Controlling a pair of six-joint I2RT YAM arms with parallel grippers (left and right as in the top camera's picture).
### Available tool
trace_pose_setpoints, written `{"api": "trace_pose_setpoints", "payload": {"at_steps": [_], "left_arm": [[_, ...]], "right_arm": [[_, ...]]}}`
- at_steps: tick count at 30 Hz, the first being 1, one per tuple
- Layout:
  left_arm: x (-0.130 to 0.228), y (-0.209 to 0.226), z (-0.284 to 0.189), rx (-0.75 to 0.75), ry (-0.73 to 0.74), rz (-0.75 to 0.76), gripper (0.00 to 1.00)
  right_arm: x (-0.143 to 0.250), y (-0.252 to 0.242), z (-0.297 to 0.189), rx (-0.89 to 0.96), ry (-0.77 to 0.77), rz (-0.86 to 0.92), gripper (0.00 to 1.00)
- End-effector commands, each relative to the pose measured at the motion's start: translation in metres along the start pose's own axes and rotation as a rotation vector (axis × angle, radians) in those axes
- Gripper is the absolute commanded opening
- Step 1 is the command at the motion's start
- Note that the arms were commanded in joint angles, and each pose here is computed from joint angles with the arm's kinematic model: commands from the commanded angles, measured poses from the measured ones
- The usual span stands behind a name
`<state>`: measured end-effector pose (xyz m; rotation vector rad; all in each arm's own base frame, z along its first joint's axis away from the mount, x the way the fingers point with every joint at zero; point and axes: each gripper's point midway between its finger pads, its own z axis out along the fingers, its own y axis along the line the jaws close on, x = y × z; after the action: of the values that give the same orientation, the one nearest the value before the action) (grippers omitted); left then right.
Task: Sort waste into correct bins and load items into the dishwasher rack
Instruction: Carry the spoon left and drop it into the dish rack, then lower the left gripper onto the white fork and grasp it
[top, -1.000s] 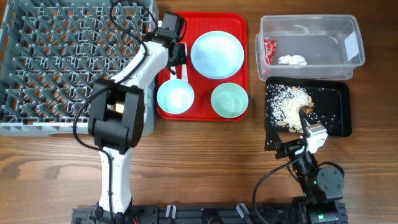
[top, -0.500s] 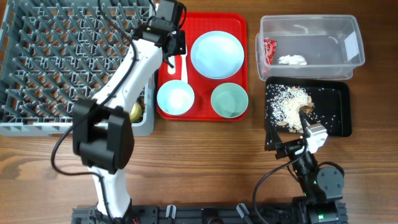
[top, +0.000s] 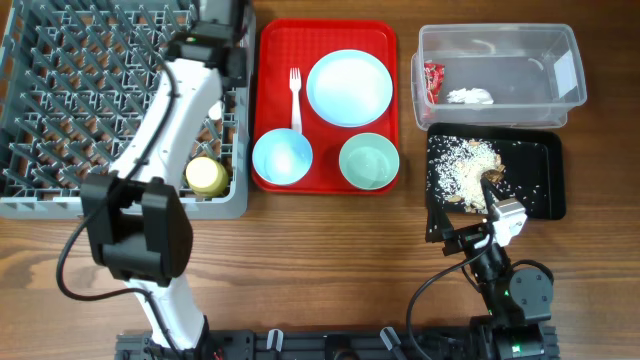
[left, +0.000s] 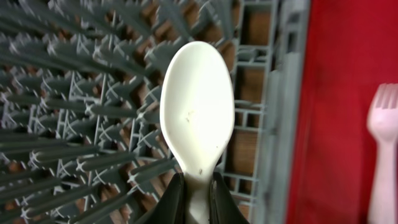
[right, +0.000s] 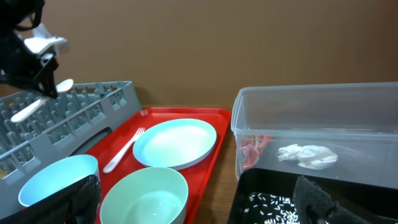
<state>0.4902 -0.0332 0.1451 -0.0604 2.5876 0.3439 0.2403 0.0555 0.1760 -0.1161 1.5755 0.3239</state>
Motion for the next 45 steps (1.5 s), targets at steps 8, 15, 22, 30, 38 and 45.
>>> {"api": "trace_pose_setpoints", "payload": {"at_steps": [8, 15, 22, 30, 38, 45], "left_arm": [[0.021, -0.032, 0.005, 0.198, 0.068, 0.054, 0.06], [0.024, -0.041, 0.002, 0.199, 0.072, 0.047, 1.0], [0.025, -0.065, -0.008, 0.329, 0.092, -0.04, 0.96], [0.011, -0.137, -0.02, 0.466, -0.013, 0.037, 0.65], [0.038, -0.169, 0.039, 0.404, 0.086, -0.108, 0.64], [0.068, -0.179, 0.07, 0.367, 0.183, -0.16, 0.54]], "right_arm": [[-0.003, -0.004, -0.001, 0.021, -0.017, -0.011, 1.0], [-0.003, -0.004, -0.001, 0.021, -0.016, -0.012, 1.0], [-0.003, -0.004, -0.001, 0.021, -0.016, -0.012, 1.0], [-0.003, -0.004, -0.001, 0.021, -0.016, -0.011, 1.0], [-0.003, -0.004, -0.001, 0.021, -0.017, -0.011, 1.0], [-0.003, -0.004, -0.001, 0.021, -0.016, -0.011, 1.0]]}}
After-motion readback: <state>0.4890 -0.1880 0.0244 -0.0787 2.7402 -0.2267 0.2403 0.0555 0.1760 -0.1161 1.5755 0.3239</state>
